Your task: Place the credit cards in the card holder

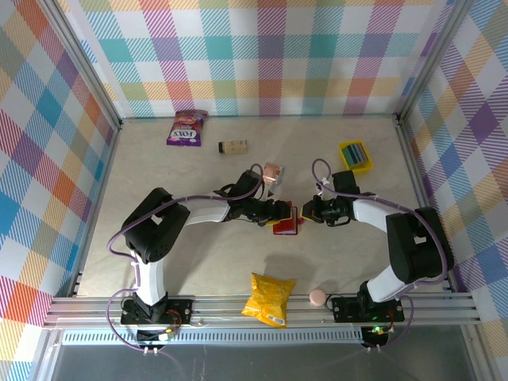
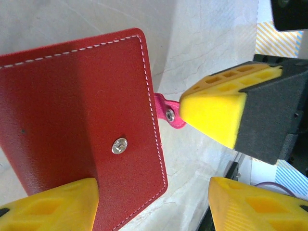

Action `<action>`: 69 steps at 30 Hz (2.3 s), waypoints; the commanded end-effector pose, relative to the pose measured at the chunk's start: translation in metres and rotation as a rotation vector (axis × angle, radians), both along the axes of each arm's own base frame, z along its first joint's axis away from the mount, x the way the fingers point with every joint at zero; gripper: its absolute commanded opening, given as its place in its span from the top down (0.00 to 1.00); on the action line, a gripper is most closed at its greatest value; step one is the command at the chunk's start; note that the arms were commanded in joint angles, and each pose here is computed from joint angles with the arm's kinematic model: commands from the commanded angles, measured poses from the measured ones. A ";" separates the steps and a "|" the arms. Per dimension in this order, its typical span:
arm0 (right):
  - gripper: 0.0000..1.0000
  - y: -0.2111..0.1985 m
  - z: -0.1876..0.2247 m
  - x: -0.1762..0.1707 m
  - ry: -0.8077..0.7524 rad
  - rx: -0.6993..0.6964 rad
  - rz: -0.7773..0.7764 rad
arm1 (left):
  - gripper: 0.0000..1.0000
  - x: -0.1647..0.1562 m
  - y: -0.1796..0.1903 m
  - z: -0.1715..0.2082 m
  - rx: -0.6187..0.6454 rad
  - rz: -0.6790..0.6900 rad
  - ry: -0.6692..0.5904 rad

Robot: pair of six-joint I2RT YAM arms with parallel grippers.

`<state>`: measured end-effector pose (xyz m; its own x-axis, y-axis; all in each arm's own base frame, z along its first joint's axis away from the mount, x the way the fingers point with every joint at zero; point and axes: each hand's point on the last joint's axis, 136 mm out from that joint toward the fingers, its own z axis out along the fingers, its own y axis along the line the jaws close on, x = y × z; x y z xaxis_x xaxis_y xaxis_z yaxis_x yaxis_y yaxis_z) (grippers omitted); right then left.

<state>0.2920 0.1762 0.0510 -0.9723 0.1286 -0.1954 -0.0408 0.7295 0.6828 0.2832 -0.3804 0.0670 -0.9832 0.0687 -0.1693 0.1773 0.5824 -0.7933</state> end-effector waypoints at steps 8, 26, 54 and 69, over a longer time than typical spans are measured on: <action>1.00 -0.014 0.001 -0.008 -0.021 -0.090 0.004 | 0.49 0.020 -0.003 0.007 0.028 0.022 -0.123; 1.00 -0.008 0.006 -0.010 -0.028 -0.053 0.027 | 0.89 0.043 0.015 -0.011 0.140 0.087 -0.175; 0.71 -0.020 0.002 -0.010 -0.038 -0.124 -0.002 | 0.93 0.024 0.013 -0.053 0.212 0.022 -0.088; 0.93 -0.009 0.003 -0.012 -0.028 -0.064 0.041 | 0.91 0.022 0.010 -0.053 0.207 0.026 -0.081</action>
<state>0.2848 0.1632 0.0557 -0.9654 0.1000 -0.2409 -0.0721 0.7852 0.6150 0.3177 -0.3754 0.0379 -0.9533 0.0602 -0.2959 0.2523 0.6972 -0.6710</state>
